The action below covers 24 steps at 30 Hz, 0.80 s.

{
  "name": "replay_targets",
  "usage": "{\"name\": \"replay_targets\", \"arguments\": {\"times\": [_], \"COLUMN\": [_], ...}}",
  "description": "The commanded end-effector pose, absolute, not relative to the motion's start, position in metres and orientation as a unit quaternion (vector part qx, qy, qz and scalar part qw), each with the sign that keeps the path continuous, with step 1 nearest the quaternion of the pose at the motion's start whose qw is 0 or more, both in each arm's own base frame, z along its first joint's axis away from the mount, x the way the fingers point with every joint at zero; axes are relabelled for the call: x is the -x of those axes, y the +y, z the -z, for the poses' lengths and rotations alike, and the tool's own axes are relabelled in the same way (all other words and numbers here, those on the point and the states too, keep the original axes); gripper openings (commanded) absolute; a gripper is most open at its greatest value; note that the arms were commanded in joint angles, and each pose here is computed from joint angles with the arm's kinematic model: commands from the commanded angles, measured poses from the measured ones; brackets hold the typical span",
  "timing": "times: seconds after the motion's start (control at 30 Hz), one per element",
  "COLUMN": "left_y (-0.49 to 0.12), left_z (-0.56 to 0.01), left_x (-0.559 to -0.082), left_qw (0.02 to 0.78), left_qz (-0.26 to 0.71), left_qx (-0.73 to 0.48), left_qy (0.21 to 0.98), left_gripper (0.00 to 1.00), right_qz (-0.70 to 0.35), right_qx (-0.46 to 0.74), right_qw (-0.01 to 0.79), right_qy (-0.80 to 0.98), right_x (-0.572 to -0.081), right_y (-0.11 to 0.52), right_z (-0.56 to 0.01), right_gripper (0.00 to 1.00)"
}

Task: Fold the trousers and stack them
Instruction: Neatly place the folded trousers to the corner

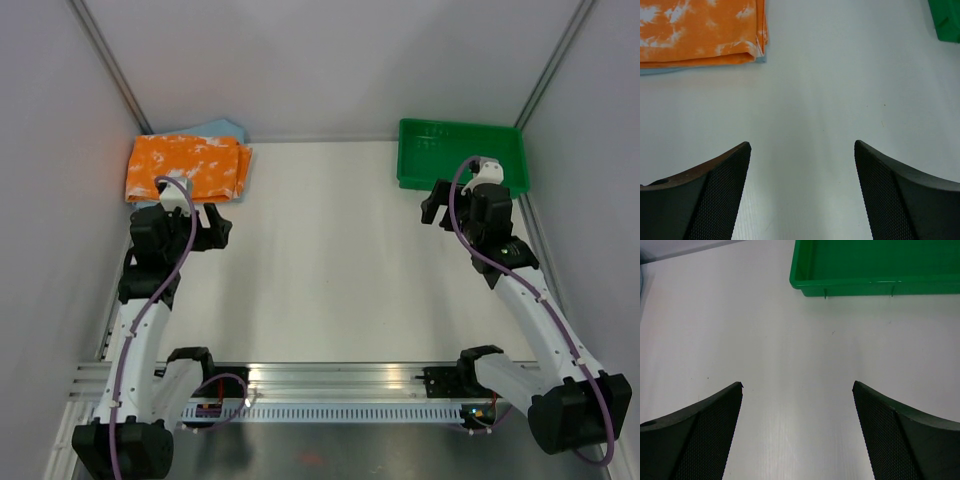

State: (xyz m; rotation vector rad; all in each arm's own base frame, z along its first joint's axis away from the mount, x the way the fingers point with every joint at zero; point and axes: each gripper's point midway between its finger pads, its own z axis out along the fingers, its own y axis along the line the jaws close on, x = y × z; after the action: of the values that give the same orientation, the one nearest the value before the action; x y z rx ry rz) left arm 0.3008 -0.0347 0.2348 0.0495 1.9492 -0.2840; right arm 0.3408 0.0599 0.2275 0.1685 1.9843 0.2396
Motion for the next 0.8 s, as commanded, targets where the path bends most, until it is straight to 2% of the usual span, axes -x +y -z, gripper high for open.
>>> {"name": "replay_targets", "arguments": {"times": [0.0, 0.77], "left_y": [-0.028, -0.022], "left_z": [-0.242, -0.229], "left_x": [-0.303, -0.303], "left_qw": [0.578, 0.571], "left_qz": [0.09, 0.079], "left_qx": [-0.038, -0.025], "left_qy": [0.81, 0.817], "left_gripper": [0.89, 0.9], "right_qz": [-0.12, -0.125], "right_qx": [-0.059, -0.035], "right_qw": [0.575, 0.582], "right_qy": [0.807, 0.803], "right_x": [-0.345, -0.348], "right_y": [0.065, 0.07], "right_z": [-0.252, -0.252], "right_gripper": [0.98, 0.98]}}
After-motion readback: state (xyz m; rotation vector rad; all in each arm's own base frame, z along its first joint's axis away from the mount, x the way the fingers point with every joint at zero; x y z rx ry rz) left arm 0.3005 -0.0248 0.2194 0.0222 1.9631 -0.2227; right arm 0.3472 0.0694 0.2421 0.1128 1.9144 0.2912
